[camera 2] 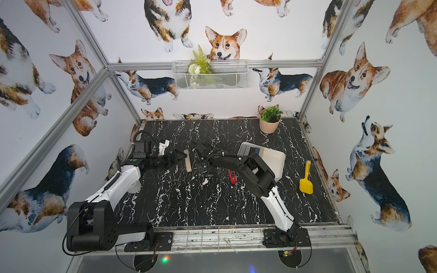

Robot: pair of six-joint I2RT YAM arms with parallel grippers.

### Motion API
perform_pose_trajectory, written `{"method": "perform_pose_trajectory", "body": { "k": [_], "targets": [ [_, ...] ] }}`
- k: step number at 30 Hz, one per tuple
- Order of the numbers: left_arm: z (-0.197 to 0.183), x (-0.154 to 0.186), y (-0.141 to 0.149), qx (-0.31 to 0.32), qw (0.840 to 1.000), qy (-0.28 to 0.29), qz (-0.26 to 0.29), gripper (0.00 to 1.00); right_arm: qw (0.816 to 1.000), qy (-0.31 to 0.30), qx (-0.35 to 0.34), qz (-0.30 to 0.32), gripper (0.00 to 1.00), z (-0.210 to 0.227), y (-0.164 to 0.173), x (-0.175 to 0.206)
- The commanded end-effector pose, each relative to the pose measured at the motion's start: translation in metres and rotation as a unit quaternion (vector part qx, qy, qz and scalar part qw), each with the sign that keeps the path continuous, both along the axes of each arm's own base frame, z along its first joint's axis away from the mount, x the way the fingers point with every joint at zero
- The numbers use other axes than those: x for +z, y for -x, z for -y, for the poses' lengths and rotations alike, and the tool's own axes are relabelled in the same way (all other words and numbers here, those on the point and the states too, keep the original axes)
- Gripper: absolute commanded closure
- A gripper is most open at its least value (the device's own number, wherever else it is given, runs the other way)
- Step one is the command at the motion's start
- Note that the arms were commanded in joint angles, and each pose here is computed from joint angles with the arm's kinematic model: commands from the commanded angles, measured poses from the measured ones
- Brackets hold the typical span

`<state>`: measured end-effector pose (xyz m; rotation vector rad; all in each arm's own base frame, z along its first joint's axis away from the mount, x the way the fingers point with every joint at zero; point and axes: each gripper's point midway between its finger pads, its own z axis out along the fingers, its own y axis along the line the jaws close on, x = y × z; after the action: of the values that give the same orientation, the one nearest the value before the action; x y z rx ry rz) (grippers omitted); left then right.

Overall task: Put the pruning pliers into the storage box
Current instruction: Pick up the pruning pliers from the center of the board.

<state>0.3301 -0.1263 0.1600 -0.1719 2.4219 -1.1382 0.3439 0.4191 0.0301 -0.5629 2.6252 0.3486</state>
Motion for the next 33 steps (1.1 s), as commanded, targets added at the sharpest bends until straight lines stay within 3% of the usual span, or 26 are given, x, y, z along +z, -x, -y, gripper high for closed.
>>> {"method": "perform_pose_trajectory", "body": {
  "k": [1, 5, 12, 21, 33],
  "targets": [
    [0.002, 0.004, -0.003, -0.004, 1.0, 0.008, 0.013, 0.0, 1.0, 0.015, -0.005, 0.0, 0.7, 0.006, 0.0, -0.002],
    [0.002, 0.006, -0.004, -0.003, 1.0, 0.011, 0.015, 0.0, 1.0, 0.021, -0.009, 0.001, 0.78, 0.009, 0.0, -0.002],
    [0.003, 0.008, -0.005, -0.006, 1.0, 0.015, 0.017, 0.0, 0.999, 0.031, -0.022, 0.012, 1.0, 0.022, 0.002, 0.007],
    [0.004, 0.011, -0.005, -0.008, 1.0, 0.019, 0.023, 0.0, 0.999, 0.006, -0.035, 0.019, 1.0, 0.032, 0.01, 0.027],
    [0.019, 0.019, 0.003, -0.035, 0.996, 0.067, 0.041, 0.0, 0.997, -0.03, -0.069, 0.029, 1.0, 0.062, 0.007, 0.057]
  ]
}}
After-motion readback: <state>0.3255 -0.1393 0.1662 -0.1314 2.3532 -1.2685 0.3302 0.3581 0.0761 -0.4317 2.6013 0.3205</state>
